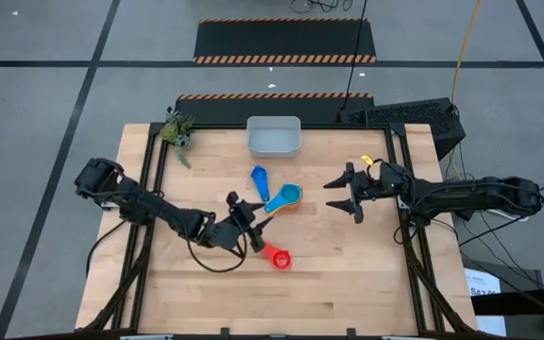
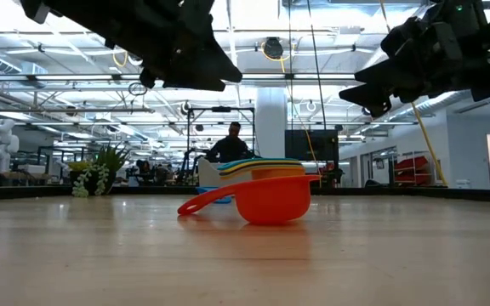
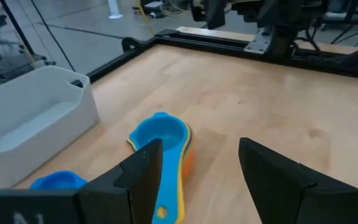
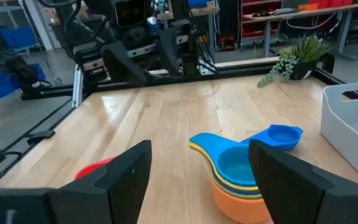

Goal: Nest measuring cups in basket
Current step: Stack the light blue measuring cup into the yellow measuring cup

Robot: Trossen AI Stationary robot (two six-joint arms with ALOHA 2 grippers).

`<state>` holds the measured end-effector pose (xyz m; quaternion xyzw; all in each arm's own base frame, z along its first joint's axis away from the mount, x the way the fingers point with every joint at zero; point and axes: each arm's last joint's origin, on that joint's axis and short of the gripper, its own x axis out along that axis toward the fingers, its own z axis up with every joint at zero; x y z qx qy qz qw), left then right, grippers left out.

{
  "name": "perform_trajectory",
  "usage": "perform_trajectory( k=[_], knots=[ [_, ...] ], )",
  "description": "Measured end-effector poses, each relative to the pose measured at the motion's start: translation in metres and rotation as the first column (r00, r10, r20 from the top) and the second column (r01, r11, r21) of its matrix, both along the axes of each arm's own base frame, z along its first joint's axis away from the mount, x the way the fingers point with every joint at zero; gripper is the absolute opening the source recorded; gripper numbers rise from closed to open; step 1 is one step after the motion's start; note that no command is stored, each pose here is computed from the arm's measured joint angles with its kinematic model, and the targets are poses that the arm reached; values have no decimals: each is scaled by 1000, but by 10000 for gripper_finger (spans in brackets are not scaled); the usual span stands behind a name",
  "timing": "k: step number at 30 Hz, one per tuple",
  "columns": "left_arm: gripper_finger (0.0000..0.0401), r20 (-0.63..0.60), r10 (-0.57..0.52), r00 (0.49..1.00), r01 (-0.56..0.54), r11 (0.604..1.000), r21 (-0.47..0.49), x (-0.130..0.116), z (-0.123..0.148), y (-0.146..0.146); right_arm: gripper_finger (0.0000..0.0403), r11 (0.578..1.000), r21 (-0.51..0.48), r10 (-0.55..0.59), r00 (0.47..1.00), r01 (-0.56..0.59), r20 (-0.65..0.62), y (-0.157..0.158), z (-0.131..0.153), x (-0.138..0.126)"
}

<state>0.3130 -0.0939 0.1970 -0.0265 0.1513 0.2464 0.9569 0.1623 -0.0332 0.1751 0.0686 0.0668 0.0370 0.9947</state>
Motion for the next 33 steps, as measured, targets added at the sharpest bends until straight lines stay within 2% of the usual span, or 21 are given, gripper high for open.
perform_trajectory(
  k=[7, 10, 15, 21, 27, 33],
  knots=[
    [214, -4, 28, 1000, -28, 1000, 13, 3, 0, 10, 263, 998, -32, 44, 995, -47, -87, 6, -9, -1],
    [214, -6, 26, 1000, -25, 999, 46, 3, 2, 10, 263, 997, -30, 62, 993, -66, -99, 9, -10, 0],
    [219, 44, 54, 998, -56, 997, 45, 5, 6, 10, 263, 994, -49, 89, 990, -94, -111, 13, -12, 0],
    [266, 57, 52, 997, -53, 998, 17, 7, 4, 11, 263, 994, -46, 90, 987, -97, -133, 14, -14, -1],
    [318, 54, 95, 994, -92, 995, -45, 6, 0, 17, 263, 996, -47, 68, 988, -75, -135, 14, -14, -1],
    [320, 2, 143, 990, -142, 987, -77, 5, -7, 26, 263, 996, -51, 68, 989, -75, -135, 14, -14, -1]
  ],
)
